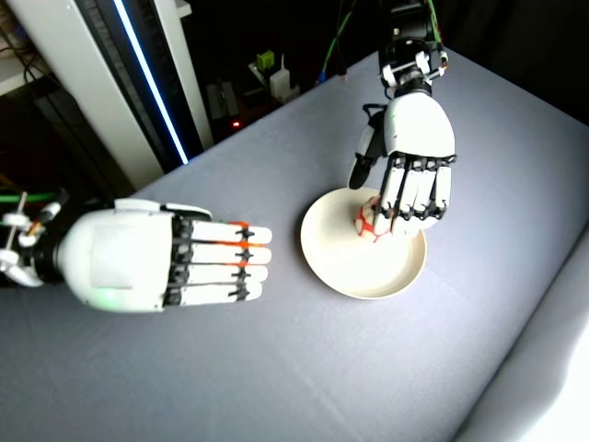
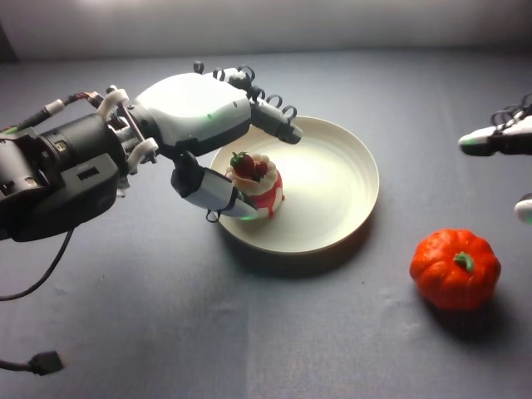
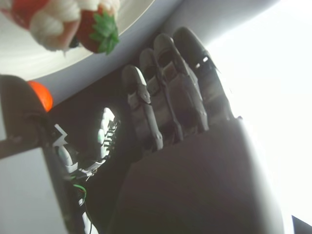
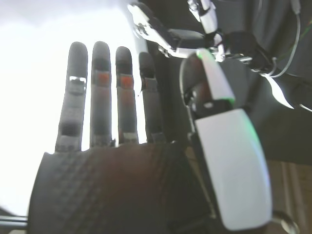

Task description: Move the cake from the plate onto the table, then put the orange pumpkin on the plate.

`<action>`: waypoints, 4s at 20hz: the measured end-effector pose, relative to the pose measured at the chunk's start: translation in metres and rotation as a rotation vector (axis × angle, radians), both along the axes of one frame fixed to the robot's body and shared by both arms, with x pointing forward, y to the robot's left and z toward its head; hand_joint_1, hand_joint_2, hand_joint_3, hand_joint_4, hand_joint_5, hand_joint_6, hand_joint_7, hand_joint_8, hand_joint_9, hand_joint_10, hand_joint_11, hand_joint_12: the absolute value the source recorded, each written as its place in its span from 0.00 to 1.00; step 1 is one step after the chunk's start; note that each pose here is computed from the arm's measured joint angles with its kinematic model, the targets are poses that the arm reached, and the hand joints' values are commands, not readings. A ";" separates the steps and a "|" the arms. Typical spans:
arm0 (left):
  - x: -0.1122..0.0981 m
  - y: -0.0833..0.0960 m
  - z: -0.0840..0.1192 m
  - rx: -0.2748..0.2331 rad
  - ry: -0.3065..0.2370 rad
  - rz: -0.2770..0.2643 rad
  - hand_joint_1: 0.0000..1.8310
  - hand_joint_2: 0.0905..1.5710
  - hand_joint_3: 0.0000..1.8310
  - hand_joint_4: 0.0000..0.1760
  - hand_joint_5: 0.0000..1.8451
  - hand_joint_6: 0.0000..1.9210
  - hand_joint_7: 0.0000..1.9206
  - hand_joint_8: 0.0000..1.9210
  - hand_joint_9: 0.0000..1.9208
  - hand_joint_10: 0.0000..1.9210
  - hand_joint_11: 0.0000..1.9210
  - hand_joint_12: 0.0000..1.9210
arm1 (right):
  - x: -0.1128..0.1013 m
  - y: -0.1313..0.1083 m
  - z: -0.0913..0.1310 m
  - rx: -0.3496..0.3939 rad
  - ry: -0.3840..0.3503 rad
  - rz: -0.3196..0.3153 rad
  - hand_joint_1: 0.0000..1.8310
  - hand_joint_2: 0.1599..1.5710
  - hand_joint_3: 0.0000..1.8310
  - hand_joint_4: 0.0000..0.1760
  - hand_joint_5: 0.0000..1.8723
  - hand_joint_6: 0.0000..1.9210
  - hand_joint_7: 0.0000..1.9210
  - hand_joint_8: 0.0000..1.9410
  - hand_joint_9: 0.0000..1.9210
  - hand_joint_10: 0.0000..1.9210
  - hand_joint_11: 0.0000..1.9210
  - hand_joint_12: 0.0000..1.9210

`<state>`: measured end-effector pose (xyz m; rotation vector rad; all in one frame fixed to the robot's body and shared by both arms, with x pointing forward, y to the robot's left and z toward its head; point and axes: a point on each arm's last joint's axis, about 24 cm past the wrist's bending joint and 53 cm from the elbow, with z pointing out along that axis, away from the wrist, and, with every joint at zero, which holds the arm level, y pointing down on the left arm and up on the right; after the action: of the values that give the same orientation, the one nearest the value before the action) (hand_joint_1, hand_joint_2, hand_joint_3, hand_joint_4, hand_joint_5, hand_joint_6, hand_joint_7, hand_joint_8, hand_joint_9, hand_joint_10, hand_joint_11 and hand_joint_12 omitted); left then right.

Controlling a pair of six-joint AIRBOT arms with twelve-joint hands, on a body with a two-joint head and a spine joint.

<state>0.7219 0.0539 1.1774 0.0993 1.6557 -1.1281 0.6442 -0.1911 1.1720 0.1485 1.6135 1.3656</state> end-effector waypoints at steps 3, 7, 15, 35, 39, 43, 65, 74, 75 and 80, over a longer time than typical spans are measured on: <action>0.004 0.002 -0.012 0.019 0.024 0.015 0.61 0.54 0.00 0.00 0.35 0.00 0.36 0.00 0.35 0.00 0.15 0.47 | 0.002 -0.006 0.000 0.008 0.005 -0.019 0.38 0.84 0.00 0.00 0.25 0.00 0.26 0.00 0.28 0.00 0.08 0.49; 0.008 -0.002 -0.019 0.034 0.038 0.022 0.66 0.53 0.00 0.00 0.37 0.00 0.45 0.02 0.48 0.06 0.22 0.74 | 0.001 -0.004 0.000 0.005 0.002 -0.012 0.40 0.84 0.00 0.00 0.26 0.00 0.27 0.00 0.29 0.00 0.08 0.50; 0.015 -0.005 -0.024 0.017 0.053 0.037 0.75 0.69 0.00 0.00 0.57 0.35 0.49 0.58 0.45 0.68 0.35 0.69 | 0.001 -0.004 0.000 0.005 0.002 -0.012 0.40 0.85 0.00 0.00 0.27 0.00 0.28 0.01 0.29 0.01 0.07 0.52; -0.028 0.084 0.016 -0.001 -0.044 0.086 0.69 0.66 0.00 0.00 0.64 0.27 0.52 0.57 0.51 0.37 0.41 0.64 | -0.004 -0.007 -0.010 0.014 0.035 -0.023 0.36 0.87 0.00 0.00 0.27 0.00 0.28 0.00 0.30 0.00 0.09 0.48; -0.039 0.119 -0.019 0.068 0.028 0.165 0.75 0.64 0.00 0.00 0.71 0.09 0.59 0.41 0.55 0.51 0.47 0.54 | -0.004 -0.007 -0.011 0.014 0.039 -0.025 0.32 0.87 0.00 0.00 0.26 0.00 0.28 0.00 0.33 0.00 0.13 0.43; -0.036 0.131 -0.054 0.086 0.105 0.230 0.71 0.66 0.00 0.00 0.63 0.26 0.53 0.56 0.49 0.39 0.40 0.54 | -0.006 -0.008 -0.015 0.004 0.047 -0.022 0.33 0.86 0.00 0.00 0.27 0.00 0.28 0.00 0.30 0.00 0.12 0.40; -0.091 0.144 0.025 -0.066 -0.095 0.162 0.43 0.49 0.00 0.79 0.11 0.00 0.07 0.00 0.07 0.00 0.00 0.28 | -0.012 0.046 -0.031 -0.239 0.053 0.213 0.52 0.54 0.00 0.00 0.23 0.00 0.23 0.00 0.24 0.00 0.07 0.51; -0.092 0.151 0.015 -0.092 -0.053 0.188 0.44 0.49 0.00 0.60 0.13 0.00 0.10 0.00 0.09 0.00 0.00 0.30 | -0.013 0.086 -0.060 -0.422 0.014 0.297 0.60 0.48 0.00 0.15 0.20 0.00 0.20 0.00 0.26 0.01 0.10 0.58; -0.092 0.150 0.014 -0.095 -0.051 0.186 0.44 0.49 0.00 0.66 0.13 0.00 0.10 0.00 0.09 0.00 0.00 0.30 | -0.014 0.088 -0.063 -0.427 0.015 0.301 0.60 0.48 0.00 0.17 0.20 0.00 0.21 0.00 0.27 0.01 0.09 0.58; -0.092 0.148 0.013 -0.107 -0.042 0.184 0.43 0.50 0.00 0.67 0.14 0.00 0.11 0.00 0.10 0.00 0.00 0.30 | -0.014 0.090 -0.065 -0.431 0.015 0.306 0.65 0.51 0.00 0.00 0.33 0.02 0.34 0.15 0.31 0.53 0.29 0.81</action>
<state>0.6295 0.2017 1.1900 -0.0954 1.5308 -1.0639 0.6302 -0.1016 1.1075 -0.3587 1.9607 1.2031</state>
